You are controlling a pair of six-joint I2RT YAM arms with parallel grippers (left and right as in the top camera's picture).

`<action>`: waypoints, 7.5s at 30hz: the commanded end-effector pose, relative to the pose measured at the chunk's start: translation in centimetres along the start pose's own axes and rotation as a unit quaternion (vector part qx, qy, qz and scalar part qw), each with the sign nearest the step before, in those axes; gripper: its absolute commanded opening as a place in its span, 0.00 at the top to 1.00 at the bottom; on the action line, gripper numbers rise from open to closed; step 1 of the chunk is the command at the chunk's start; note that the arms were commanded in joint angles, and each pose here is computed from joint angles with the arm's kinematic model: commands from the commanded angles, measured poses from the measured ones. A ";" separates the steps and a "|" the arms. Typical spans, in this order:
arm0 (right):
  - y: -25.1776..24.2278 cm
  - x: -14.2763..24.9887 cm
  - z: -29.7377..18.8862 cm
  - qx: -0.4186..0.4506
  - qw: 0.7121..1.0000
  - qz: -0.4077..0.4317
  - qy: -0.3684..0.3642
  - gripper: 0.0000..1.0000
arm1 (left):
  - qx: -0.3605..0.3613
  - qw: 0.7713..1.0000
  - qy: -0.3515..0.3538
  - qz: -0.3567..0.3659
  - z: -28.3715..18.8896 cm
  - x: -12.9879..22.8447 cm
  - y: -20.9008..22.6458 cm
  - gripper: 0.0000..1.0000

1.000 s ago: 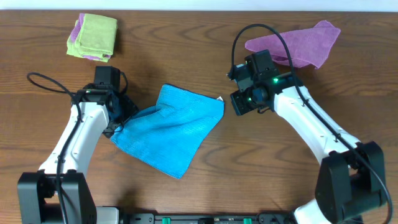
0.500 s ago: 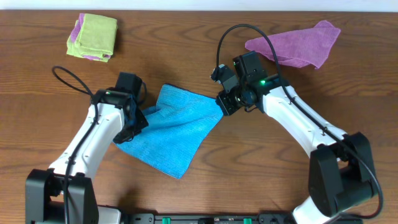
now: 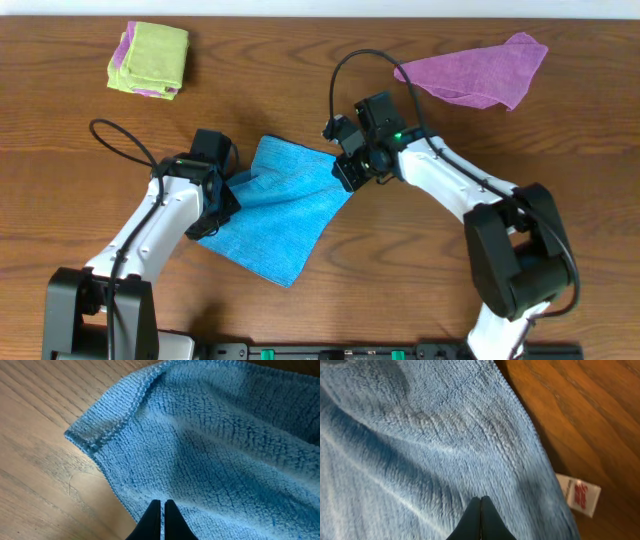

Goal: Fold the cloth

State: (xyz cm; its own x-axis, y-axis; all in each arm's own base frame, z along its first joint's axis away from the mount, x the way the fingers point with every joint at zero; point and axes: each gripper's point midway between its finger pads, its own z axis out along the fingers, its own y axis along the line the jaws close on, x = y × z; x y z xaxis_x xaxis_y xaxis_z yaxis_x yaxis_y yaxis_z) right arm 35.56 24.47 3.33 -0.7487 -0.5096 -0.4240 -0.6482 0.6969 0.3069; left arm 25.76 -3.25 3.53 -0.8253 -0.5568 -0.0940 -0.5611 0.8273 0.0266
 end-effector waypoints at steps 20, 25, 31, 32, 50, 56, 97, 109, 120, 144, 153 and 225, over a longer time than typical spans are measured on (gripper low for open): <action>0.3 10.5 0.8 0.011 0.974 0.072 0.213 0.98 | 0.019 1.000 -0.005 -0.008 -0.2 -0.1 -0.6 0.94; 1.2 11.0 -1.0 0.006 0.969 0.082 0.232 0.98 | 0.019 1.000 -0.005 -0.008 -0.2 -0.2 -0.6 0.94; 2.2 5.9 -5.1 0.025 0.991 0.040 0.126 0.98 | 0.019 1.000 -0.005 -0.008 -0.2 -0.1 -0.7 0.94; 2.2 4.9 -5.6 0.030 0.994 0.031 0.105 0.98 | 0.019 1.000 -0.005 -0.012 -0.2 -0.1 -0.7 0.94; 3.8 -3.8 0.7 0.022 0.990 -0.126 -0.054 0.99 | 0.043 0.996 0.037 -0.067 -0.3 1.4 -1.6 0.94; 4.3 -4.0 3.3 0.024 0.987 -0.150 -0.057 0.99 | 0.048 0.995 0.044 -0.073 -0.4 1.8 -1.9 0.94; -11.7 5.9 1.7 0.213 0.968 0.091 0.094 0.99 | 0.081 0.995 -0.005 -0.066 -0.5 -0.6 -3.5 0.94; -8.0 5.4 -0.4 0.166 0.973 0.131 0.092 0.99 | 0.128 0.990 -0.050 -0.034 -1.1 -2.7 -5.7 0.94; -6.1 -3.6 -11.9 0.218 0.971 0.070 -0.072 0.99 | 0.135 0.987 -0.071 0.045 -1.6 -1.3 -8.0 0.94; -2.3 1.0 -18.3 0.216 0.972 0.082 -0.032 0.99 | 0.099 0.989 -0.093 0.062 4.0 -1.3 -10.9 0.94; -2.1 2.0 -18.2 0.214 0.973 0.087 -0.012 0.99 | 0.085 0.987 -0.100 0.090 5.9 -1.8 -11.0 0.94; 2.5 15.5 -7.6 -0.138 0.960 0.243 0.024 0.66 | 0.210 0.974 0.043 -0.069 0.7 6.5 0.6 0.33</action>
State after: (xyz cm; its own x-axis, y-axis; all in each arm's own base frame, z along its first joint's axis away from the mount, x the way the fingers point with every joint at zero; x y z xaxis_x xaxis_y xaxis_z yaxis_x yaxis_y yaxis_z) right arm 21.57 14.18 4.54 -0.9690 -0.1849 -0.1637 -0.2468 0.7011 0.6690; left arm 20.11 -6.22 2.64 -0.7545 -0.6562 0.0014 -0.6027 0.6921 -0.3971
